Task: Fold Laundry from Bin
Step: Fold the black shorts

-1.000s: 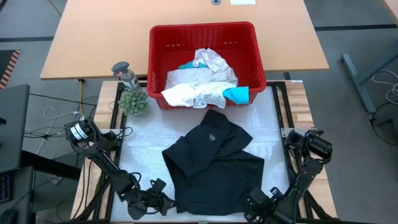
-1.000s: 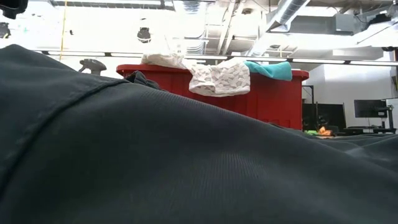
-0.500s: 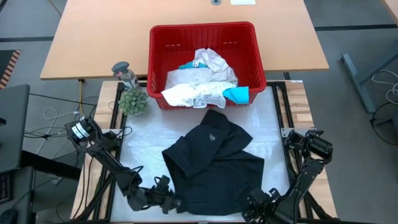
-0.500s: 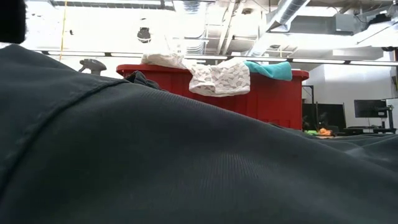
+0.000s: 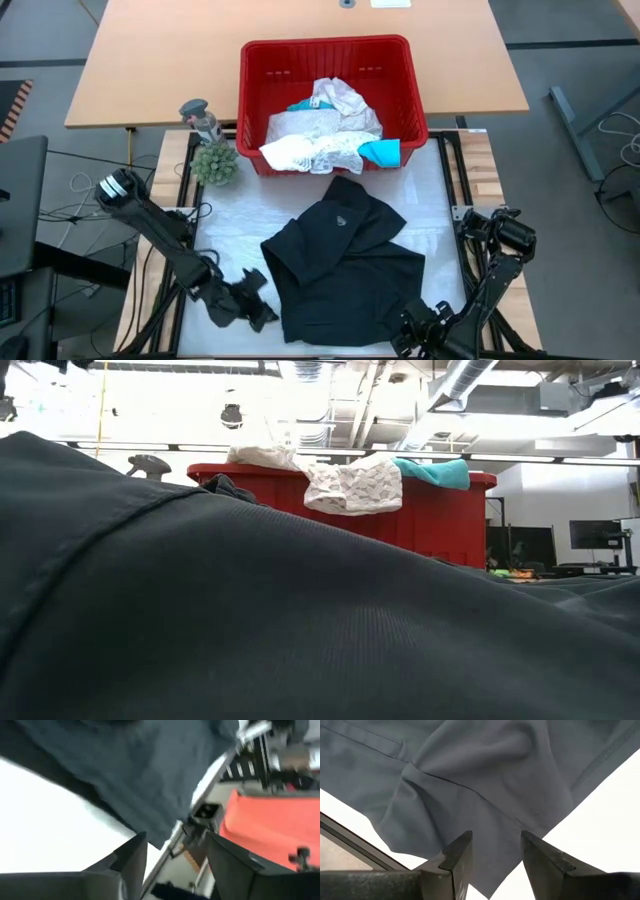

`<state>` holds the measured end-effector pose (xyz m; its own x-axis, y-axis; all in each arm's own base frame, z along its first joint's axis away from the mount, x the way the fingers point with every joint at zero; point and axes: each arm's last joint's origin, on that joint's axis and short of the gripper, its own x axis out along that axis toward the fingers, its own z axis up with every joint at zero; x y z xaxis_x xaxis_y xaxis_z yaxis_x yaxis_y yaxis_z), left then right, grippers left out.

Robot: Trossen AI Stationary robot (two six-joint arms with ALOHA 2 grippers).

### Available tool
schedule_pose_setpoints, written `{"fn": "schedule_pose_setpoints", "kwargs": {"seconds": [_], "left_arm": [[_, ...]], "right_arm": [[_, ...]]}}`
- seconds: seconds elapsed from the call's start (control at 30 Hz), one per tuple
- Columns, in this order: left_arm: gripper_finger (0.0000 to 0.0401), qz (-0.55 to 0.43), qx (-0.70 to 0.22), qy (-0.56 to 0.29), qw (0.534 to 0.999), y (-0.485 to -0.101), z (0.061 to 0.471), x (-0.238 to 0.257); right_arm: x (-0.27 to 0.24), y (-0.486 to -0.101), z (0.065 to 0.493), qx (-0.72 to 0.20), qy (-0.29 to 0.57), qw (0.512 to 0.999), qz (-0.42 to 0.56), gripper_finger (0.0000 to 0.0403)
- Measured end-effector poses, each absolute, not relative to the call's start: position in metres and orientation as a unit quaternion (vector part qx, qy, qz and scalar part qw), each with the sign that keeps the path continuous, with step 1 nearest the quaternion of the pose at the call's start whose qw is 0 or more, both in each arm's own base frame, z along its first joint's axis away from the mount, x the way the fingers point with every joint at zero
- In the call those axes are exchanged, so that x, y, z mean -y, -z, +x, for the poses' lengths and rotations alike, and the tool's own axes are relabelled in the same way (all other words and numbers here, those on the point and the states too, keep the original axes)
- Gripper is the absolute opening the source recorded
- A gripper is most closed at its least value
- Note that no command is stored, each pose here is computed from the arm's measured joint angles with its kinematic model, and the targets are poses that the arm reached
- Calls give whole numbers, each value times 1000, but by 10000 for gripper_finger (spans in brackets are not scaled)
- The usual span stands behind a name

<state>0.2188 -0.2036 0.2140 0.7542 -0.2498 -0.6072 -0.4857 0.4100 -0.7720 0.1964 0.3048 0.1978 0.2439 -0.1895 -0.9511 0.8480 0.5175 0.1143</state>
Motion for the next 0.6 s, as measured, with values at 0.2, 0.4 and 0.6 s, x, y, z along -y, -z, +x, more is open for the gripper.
{"fn": "schedule_pose_setpoints", "kwargs": {"seconds": [0.2,0.4,0.6], "left_arm": [[239,-571,-330,-149,737,-208,212,197],[247,-611,-306,-146,715,-191,221,208],[247,-633,-308,-163,691,-172,227,217]], "right_arm": [[-303,-198,200,-494,367,713,335,189],[-301,-198,202,-493,370,712,337,189],[-301,-198,202,-493,369,712,337,189]]}}
